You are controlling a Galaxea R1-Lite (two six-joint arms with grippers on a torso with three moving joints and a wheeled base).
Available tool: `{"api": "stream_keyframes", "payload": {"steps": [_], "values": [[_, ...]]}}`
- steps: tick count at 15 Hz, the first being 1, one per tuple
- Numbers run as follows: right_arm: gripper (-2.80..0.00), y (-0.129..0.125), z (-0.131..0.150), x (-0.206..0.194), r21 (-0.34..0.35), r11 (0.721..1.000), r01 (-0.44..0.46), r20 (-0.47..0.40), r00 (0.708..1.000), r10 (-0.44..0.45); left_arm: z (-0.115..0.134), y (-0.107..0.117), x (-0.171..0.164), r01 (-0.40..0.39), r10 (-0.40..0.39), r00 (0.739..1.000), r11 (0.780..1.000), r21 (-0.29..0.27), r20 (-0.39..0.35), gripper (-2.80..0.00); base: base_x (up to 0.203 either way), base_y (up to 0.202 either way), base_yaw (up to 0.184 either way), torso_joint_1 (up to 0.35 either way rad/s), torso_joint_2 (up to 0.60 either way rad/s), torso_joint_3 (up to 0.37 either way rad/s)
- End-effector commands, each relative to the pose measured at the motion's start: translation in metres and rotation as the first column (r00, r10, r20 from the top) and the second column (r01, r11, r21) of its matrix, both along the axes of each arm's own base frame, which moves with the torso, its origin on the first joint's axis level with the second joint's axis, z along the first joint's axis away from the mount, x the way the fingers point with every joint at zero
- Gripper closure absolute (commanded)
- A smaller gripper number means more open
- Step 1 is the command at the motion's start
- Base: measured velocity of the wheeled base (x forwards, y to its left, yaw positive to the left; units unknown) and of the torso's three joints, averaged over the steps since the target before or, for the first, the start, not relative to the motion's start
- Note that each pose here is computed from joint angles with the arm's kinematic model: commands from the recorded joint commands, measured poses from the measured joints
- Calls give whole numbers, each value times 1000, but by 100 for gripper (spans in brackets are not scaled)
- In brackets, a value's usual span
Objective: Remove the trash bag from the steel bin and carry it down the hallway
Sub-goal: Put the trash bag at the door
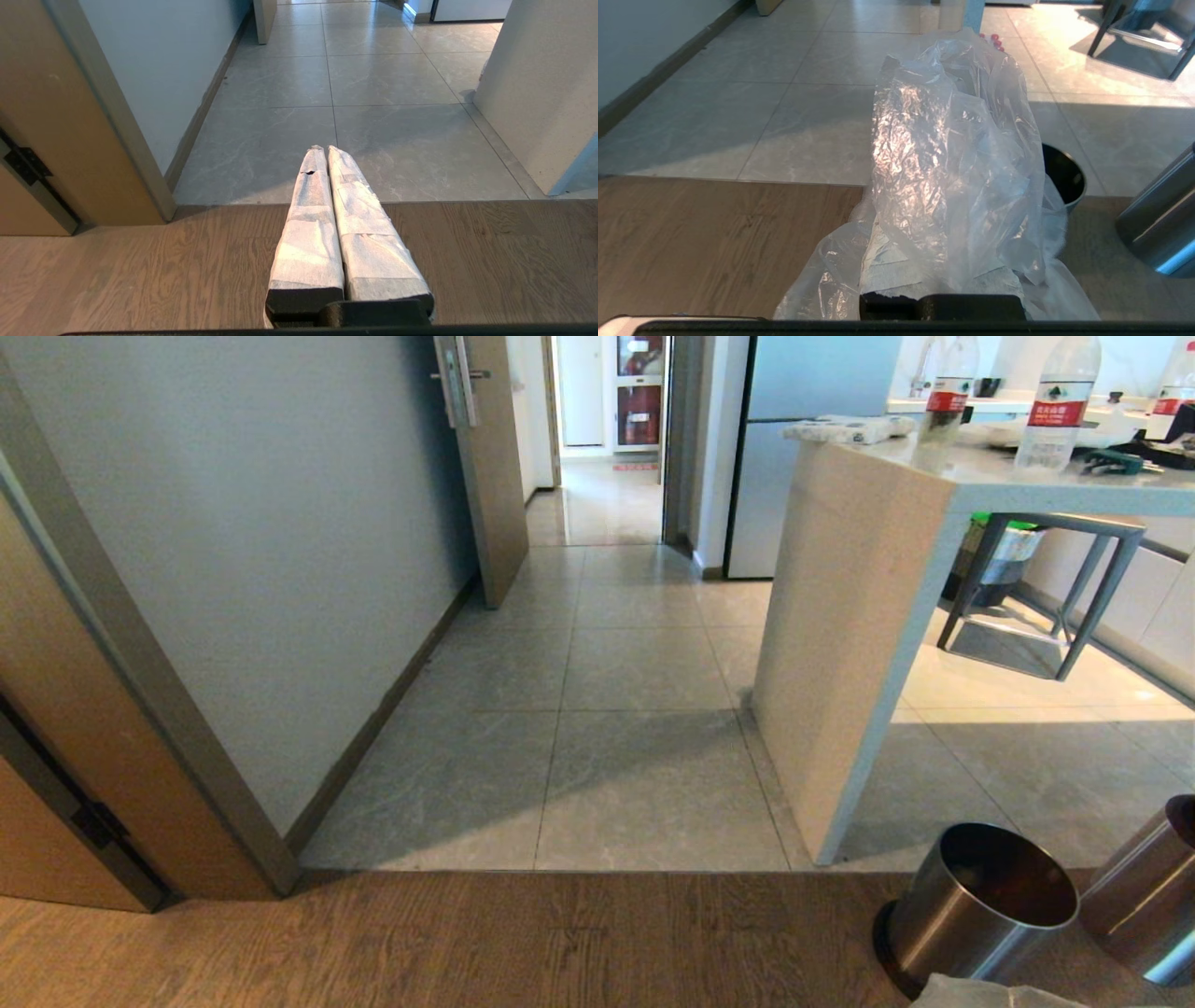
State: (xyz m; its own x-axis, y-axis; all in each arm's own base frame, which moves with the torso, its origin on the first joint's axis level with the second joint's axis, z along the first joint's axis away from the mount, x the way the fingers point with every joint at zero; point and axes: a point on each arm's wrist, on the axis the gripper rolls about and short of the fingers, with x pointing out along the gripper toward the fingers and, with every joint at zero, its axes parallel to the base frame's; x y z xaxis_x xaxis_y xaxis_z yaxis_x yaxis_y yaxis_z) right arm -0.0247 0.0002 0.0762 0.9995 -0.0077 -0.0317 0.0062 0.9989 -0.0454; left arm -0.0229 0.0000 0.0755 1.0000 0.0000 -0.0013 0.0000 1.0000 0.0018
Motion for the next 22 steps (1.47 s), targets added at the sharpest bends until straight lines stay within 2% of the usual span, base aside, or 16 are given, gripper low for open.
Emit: {"api": "stream_keyframes", "payload": {"steps": [1, 6, 10, 19, 22], "values": [[0, 0, 0, 0, 0, 1000, 0, -2, 1000, 0, 0, 0, 0, 0, 0, 1000, 1000, 0, 0, 0, 0, 0, 0, 0, 0, 0], [0, 0, 0, 0, -1, 1000, -1, -1, 1000, 1, 0, 0, 0, -2, 2, 1000, 1000, -5, 0, 0, 0, 0, 0, 0, 0, 0], [0, 0, 0, 0, 0, 1000, -1, -2, 1000, 1, 0, 0, 0, -2, 2, 1000, 1000, -6, 1, 0, 181, -26, 6, 2, 1, 4], [0, 0, 0, 0, -1, 1000, -1, -1, 1000, 1, 0, 0, 0, 0, 0, 1000, 1000, 0, 0, 0, 194, -184, 3, 1, 1, 1], [0, 0, 0, 0, 0, 1000, 0, -2, 1000, 0, 0, 0, 0, -2, 2, 1000, 1000, 0, -1, 0, 32, -37, 2, 2, 0, 1]]}}
